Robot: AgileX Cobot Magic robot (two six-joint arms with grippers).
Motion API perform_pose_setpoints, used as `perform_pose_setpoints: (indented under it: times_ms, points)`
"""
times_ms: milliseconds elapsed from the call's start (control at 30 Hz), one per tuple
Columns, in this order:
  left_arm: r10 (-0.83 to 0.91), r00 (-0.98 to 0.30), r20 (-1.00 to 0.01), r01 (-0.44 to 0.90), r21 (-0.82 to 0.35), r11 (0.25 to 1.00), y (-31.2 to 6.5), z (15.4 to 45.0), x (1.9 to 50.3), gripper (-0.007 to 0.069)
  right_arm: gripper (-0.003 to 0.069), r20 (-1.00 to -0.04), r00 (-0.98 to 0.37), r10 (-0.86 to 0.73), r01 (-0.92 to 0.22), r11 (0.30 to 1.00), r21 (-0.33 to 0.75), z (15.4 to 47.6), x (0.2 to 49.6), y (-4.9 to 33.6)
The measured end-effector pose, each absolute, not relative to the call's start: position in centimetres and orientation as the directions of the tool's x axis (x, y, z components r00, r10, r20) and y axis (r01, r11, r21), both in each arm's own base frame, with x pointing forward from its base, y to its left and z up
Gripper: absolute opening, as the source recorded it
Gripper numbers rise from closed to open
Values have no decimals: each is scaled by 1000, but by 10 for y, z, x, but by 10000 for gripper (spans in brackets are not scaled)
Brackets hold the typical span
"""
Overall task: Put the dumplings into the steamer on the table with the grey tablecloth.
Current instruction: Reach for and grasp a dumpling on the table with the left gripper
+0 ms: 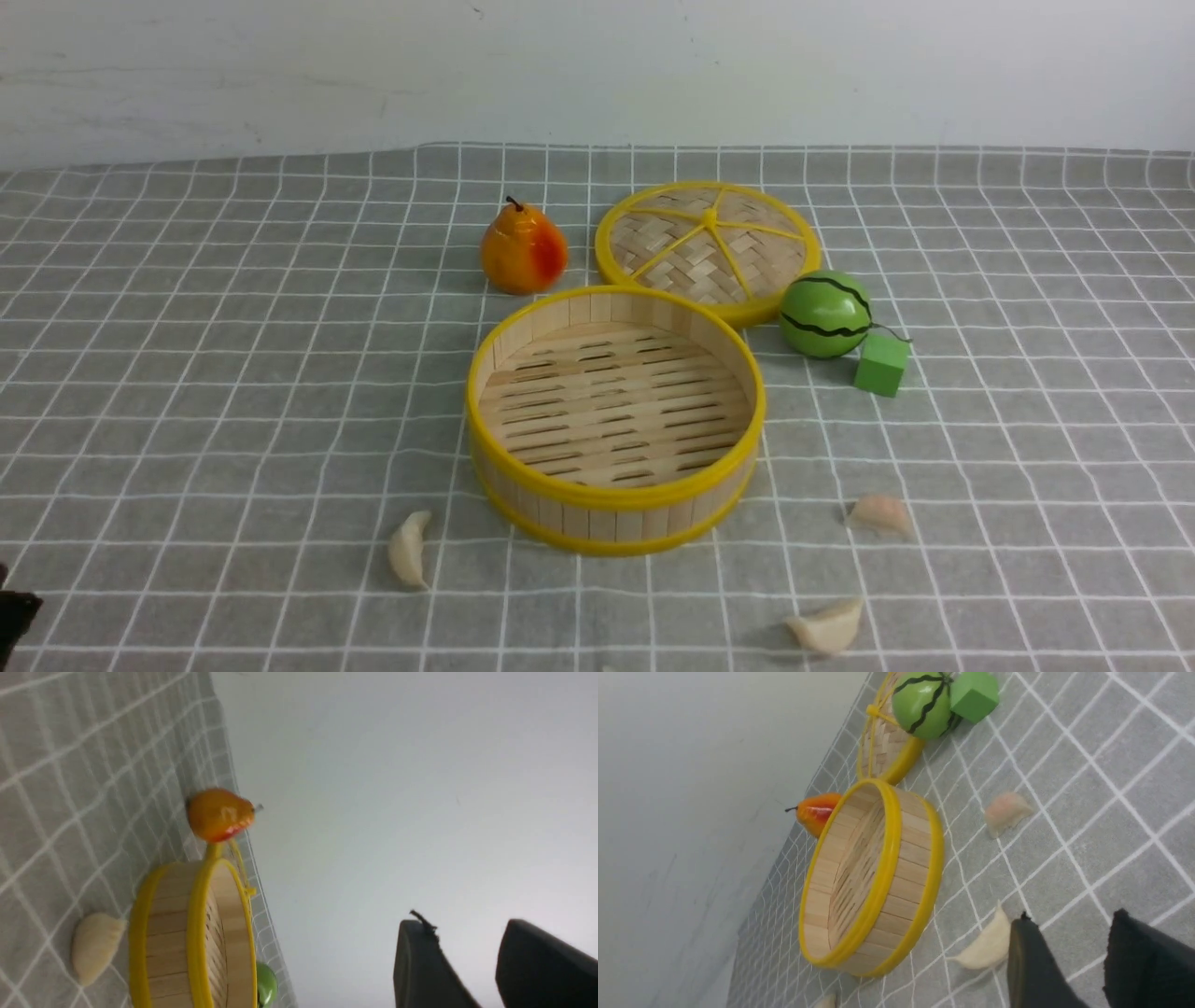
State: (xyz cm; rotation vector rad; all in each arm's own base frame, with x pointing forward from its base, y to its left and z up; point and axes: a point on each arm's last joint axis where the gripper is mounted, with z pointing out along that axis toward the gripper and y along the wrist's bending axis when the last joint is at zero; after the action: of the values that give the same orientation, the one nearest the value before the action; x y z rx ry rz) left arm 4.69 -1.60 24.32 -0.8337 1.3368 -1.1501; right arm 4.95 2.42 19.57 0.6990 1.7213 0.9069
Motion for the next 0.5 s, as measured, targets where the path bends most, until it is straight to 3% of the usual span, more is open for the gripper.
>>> perform_pose_setpoints:
  times_ms: [33,67,100,233,267,333,500]
  points:
    - [-910,-135,-393,187,-912,366,-20,258,42,225,235,-568,-294,769,-10,591,806,205,48,24]
    - [-899,-148,-413,191,-903,384,-21,260,41,222,232,-587,-289,756,-21,608,793,207,48,24]
    - [-839,-170,-517,215,-851,480,-25,276,38,193,212,-649,-264,713,-61,659,749,222,47,24]
    - [-625,-323,-711,153,-691,707,-31,318,54,48,70,-778,-255,574,-75,790,608,260,61,21]
    - [-543,-422,-726,108,-635,765,-32,325,69,-5,20,-807,-272,525,-72,825,561,270,69,20]
    - [-417,-542,-730,74,-536,841,-31,335,86,-14,-15,-838,-316,445,-77,868,490,288,83,20]
    - [-115,-759,-641,102,-292,951,-27,341,126,-14,-20,-826,-534,182,-193,924,329,307,116,31]
